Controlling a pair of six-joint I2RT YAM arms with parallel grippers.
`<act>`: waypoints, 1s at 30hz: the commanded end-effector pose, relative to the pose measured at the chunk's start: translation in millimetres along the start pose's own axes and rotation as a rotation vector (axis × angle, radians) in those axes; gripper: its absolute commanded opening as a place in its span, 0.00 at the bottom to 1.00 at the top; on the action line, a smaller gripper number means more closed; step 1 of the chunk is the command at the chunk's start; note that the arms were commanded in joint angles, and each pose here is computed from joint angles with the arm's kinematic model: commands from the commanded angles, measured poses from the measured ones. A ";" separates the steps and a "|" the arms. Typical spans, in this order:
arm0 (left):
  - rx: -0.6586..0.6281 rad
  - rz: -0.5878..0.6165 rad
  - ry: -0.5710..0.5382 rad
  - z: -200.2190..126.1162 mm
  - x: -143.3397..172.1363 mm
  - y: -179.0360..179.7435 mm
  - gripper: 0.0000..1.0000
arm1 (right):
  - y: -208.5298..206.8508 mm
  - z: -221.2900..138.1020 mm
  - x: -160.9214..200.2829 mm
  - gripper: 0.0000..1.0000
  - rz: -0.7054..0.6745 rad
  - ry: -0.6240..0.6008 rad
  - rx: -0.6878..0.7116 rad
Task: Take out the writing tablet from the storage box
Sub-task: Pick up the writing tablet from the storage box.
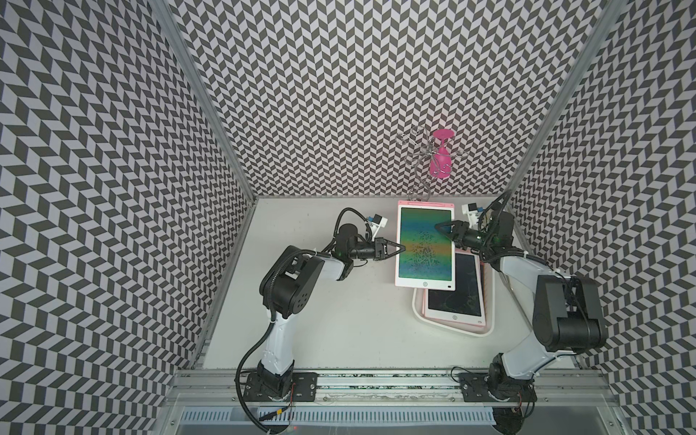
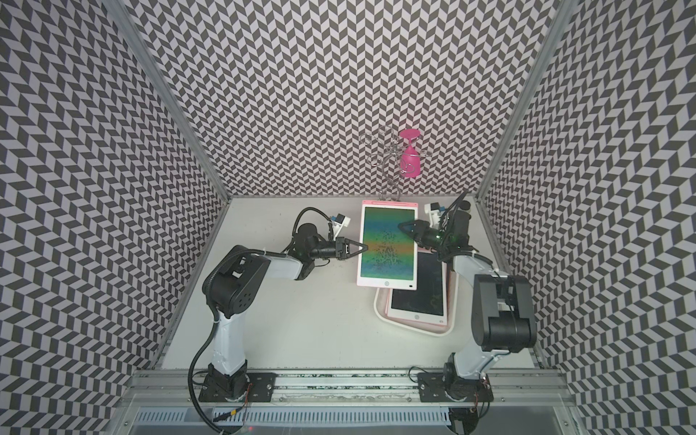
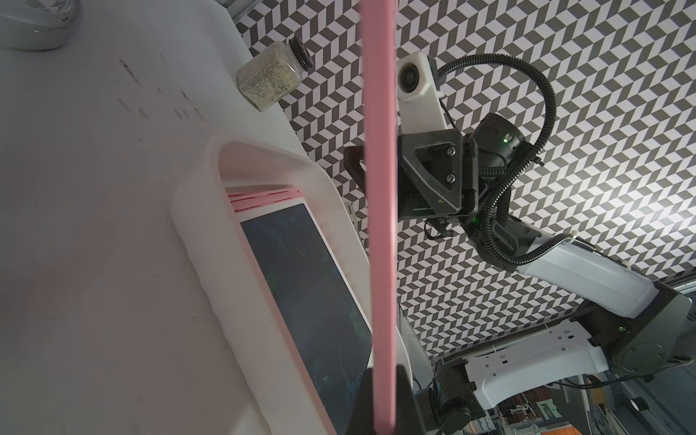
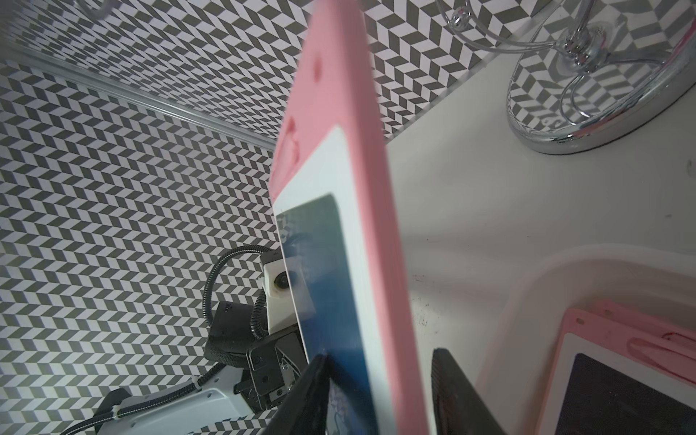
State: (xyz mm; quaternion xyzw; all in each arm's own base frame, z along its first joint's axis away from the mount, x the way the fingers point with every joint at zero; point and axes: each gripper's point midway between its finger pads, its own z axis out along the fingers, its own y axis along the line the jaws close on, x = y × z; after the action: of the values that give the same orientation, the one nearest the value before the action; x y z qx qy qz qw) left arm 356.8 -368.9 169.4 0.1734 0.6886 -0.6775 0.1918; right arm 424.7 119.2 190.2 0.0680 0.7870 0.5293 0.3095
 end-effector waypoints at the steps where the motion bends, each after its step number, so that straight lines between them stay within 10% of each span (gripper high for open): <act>1: 0.055 0.058 0.000 4.2 -7.2 -15.1 0.00 | -6.8 -4.2 -1.9 0.48 -0.019 -0.007 0.004; 30: -0.043 0.071 0.085 -6.4 -14.1 0.1 0.00 | -31.7 -26.4 15.0 0.57 -0.100 0.003 0.130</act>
State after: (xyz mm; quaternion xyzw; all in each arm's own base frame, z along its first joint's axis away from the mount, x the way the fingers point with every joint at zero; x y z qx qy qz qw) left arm 364.5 -365.3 148.8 0.1965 0.7216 -0.6450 0.1575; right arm 407.3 95.8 154.4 0.0639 0.8213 0.4789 0.3034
